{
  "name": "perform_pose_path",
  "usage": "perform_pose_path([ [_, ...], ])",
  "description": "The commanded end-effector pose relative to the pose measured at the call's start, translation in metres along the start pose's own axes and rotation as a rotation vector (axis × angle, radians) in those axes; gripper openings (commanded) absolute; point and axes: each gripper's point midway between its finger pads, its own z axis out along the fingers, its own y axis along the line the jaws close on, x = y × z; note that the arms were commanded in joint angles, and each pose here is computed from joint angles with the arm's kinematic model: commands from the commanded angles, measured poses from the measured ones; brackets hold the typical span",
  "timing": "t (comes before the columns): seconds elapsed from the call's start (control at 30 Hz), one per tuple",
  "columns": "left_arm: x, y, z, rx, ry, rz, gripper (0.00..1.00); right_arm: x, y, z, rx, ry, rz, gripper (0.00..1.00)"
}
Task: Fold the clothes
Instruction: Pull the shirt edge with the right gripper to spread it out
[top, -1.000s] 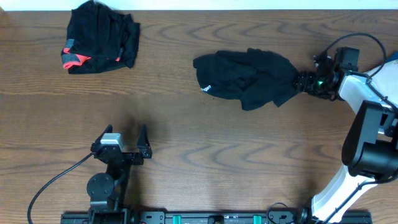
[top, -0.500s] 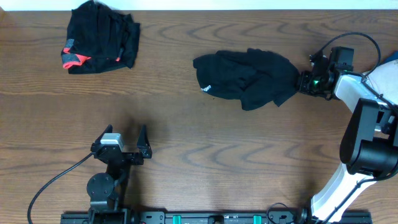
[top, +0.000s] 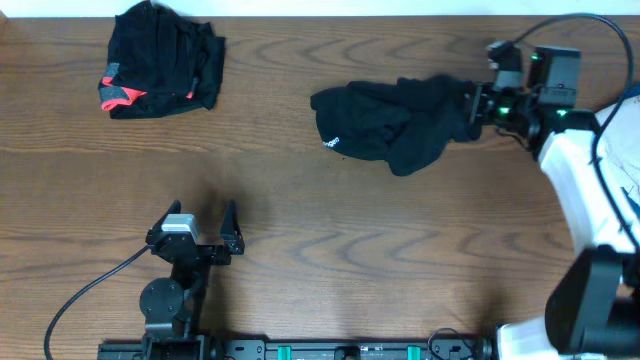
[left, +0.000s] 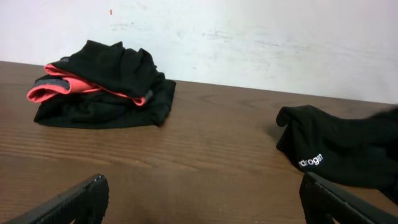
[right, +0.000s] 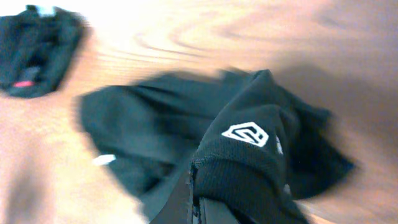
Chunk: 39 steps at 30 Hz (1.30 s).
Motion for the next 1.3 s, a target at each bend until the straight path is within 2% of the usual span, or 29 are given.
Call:
perform_pose_path([
  [0.0, 0.015, -0.001, 0.001, 0.011, 0.047, -0.009, 0.98, 0.0, 0.068, -0.004, -0.138, -0.002, -0.054, 0.01],
  [0.17, 0.015, -0.001, 0.001, 0.011, 0.047, -0.009, 0.98, 0.018, 0.143, 0.005, -0.263, 0.038, -0.124, 0.01],
  [0.47, 0.015, -0.001, 0.001, 0.011, 0.047, -0.009, 0.98, 0.082, 0.247, 0.013, -0.439, 0.171, -0.262, 0.01],
  [0.6, 0.015, -0.001, 0.001, 0.011, 0.047, -0.009, 0.98, 0.102, 0.273, 0.012, -0.47, 0.216, -0.249, 0.01],
  [0.83, 0.015, -0.001, 0.001, 0.011, 0.047, -0.009, 0.98, 0.107, 0.298, 0.008, -0.525, 0.209, -0.247, 0.01],
  [0.87, 0.015, -0.001, 0.001, 0.011, 0.047, -0.009, 0.98, 0.109, 0.301, 0.008, -0.531, 0.212, -0.239, 0.04],
  [0.97, 0.015, -0.001, 0.001, 0.011, 0.047, -0.009, 0.98, 0.11, 0.304, 0.008, -0.531, 0.211, -0.245, 0.4],
  [1.1, 0.015, -0.001, 0.001, 0.011, 0.047, -0.009, 0.98, 0.097, 0.284, 0.016, -0.438, 0.156, -0.272, 0.54],
  [1.27, 0.015, -0.001, 0.001, 0.011, 0.047, -0.009, 0.98, 0.063, 0.223, 0.021, -0.218, 0.072, -0.225, 0.6],
])
